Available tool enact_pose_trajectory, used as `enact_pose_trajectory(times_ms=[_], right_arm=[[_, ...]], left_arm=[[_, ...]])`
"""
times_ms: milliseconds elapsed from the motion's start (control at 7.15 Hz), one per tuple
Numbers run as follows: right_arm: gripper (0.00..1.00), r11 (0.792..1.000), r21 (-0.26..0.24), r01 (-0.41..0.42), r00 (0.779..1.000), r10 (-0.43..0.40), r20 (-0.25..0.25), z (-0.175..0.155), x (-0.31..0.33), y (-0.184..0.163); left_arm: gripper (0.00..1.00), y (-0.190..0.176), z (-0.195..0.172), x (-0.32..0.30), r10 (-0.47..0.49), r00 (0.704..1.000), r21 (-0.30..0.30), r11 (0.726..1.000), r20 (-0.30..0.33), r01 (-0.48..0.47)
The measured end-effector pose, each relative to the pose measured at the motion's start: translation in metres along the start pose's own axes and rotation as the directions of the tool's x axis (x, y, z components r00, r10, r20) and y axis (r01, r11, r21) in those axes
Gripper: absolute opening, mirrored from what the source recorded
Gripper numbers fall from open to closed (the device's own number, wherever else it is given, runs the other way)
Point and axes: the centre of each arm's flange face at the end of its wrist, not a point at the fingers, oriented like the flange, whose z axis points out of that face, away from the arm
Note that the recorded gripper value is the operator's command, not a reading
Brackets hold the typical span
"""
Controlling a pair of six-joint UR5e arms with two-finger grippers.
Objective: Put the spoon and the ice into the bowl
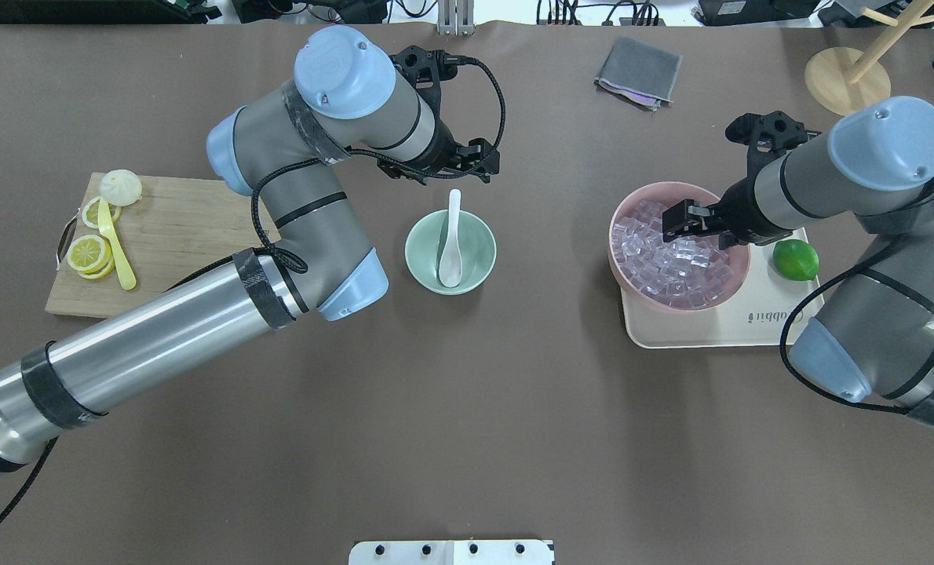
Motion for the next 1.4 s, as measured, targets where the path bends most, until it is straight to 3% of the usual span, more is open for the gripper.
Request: enact_pose_trajectory(times_ms=[140, 280, 419, 559, 1118, 1398], right_arm=[[0.66, 1.000, -0.001, 0.000, 1.000, 0.000, -0.010, 0.007, 0.000, 0.001], [0.49, 1.000, -0.004, 0.001, 1.000, -0.001, -0.018, 0.014, 0.000, 0.001], [0.17, 1.000, -0.004, 0.001, 1.000, -0.001, -0.022, 0.016, -0.001, 0.000], [0.02, 1.000, -0.005, 0.002, 1.000, -0.003, -0.022, 0.017, -0.001, 0.000], [0.00, 1.000, -0.002, 0.012, 1.000, -0.012, -0.007, 0.005, -0.001, -0.001], [0.00, 1.000, 0.022, 0.014, 0.999, -0.015, 0.037, -0.014, -0.035, -0.009]], left_arm=[[0.98, -0.004, -0.005, -0.004, -0.003, 1.000, 0.008, 1.000, -0.001, 0.003], [0.98, -0.005, -0.010, -0.011, -0.004, 1.000, 0.014, 1.000, -0.002, 0.004], [0.98, -0.003, -0.014, -0.016, -0.003, 1.000, 0.018, 1.000, -0.004, 0.004], [0.98, -0.001, -0.016, -0.019, -0.003, 1.000, 0.019, 1.000, -0.005, 0.003], [0.98, -0.004, -0.023, -0.021, -0.005, 1.000, 0.029, 1.000, -0.009, 0.005], [0.98, -0.028, -0.062, -0.075, -0.012, 1.000, 0.000, 1.000, -0.016, 0.012]])
